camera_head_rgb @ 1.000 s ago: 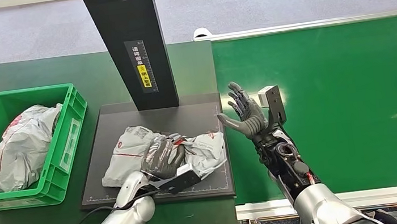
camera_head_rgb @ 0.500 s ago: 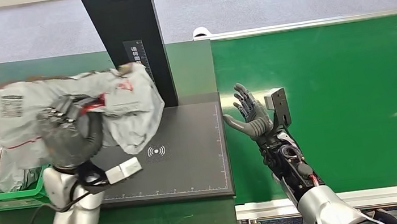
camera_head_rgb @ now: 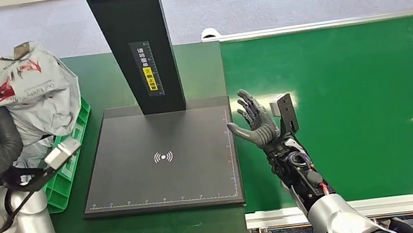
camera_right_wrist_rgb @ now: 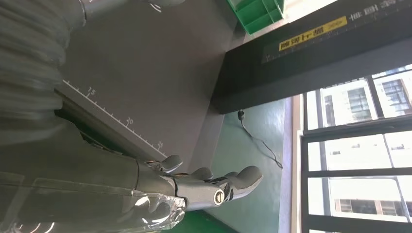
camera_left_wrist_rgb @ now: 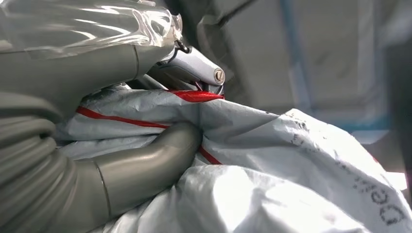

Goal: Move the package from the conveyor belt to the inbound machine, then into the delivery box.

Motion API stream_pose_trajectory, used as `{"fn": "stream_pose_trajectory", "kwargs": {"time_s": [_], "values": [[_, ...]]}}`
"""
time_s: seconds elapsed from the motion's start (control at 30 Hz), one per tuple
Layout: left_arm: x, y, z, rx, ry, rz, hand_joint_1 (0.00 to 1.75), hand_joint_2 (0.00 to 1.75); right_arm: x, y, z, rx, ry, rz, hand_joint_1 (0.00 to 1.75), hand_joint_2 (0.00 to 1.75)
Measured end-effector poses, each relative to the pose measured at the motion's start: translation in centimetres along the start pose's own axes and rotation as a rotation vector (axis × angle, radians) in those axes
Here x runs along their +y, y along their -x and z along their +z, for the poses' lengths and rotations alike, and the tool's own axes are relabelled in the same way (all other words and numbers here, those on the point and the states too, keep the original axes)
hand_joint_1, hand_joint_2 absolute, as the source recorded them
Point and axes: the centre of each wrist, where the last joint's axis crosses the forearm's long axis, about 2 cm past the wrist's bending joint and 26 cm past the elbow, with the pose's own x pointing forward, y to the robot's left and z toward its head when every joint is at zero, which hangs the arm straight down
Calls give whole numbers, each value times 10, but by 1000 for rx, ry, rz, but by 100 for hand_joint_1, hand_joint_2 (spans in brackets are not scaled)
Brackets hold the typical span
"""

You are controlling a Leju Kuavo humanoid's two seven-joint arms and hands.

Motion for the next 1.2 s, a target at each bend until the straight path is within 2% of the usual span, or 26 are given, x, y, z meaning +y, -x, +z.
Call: {"fn": "stream_pose_trajectory", "kwargs": {"time_s": [0.13, 0.23, 0.33, 0.5, 0.73, 0.83, 0.87, 1.0, 1.03, 1.1, 1.2], "values": [[-41, 40, 23, 313, 235, -150, 175, 175, 7, 0, -3, 12, -25, 9, 0, 175], [-66, 68, 45, 409, 405, -220, 175, 175, 10, -3, -6, 11, -44, 10, 0, 175], [-79, 84, 65, 422, 530, -257, 175, 175, 13, -5, -9, 11, -59, 12, 0, 175], [-86, 96, 82, 420, 630, -289, 175, 175, 16, -6, -11, 11, -68, 14, 0, 175], [-89, 101, 91, 419, 693, -301, 175, 175, 17, -6, -12, 12, -71, 12, 0, 175], [-93, 101, 94, 435, 773, -309, 175, 175, 18, -6, -12, 12, -78, 11, 0, 175], [-95, 101, 96, 439, 801, -313, 169, 175, 18, -6, -12, 12, -82, 10, 0, 175], [-99, 97, 100, 431, 836, -329, 6, 175, 20, -7, -13, 15, -101, 11, 0, 175], [-100, 97, 100, 414, 824, -329, 0, 175, 21, -7, -14, 15, -104, 13, 0, 175], [-99, 97, 98, 353, 781, -317, 0, 175, 21, -7, -14, 16, -111, 14, 0, 175], [-92, 95, 85, 189, 690, -268, 0, 175, 22, -7, -14, 14, -122, 13, 0, 175]]}}
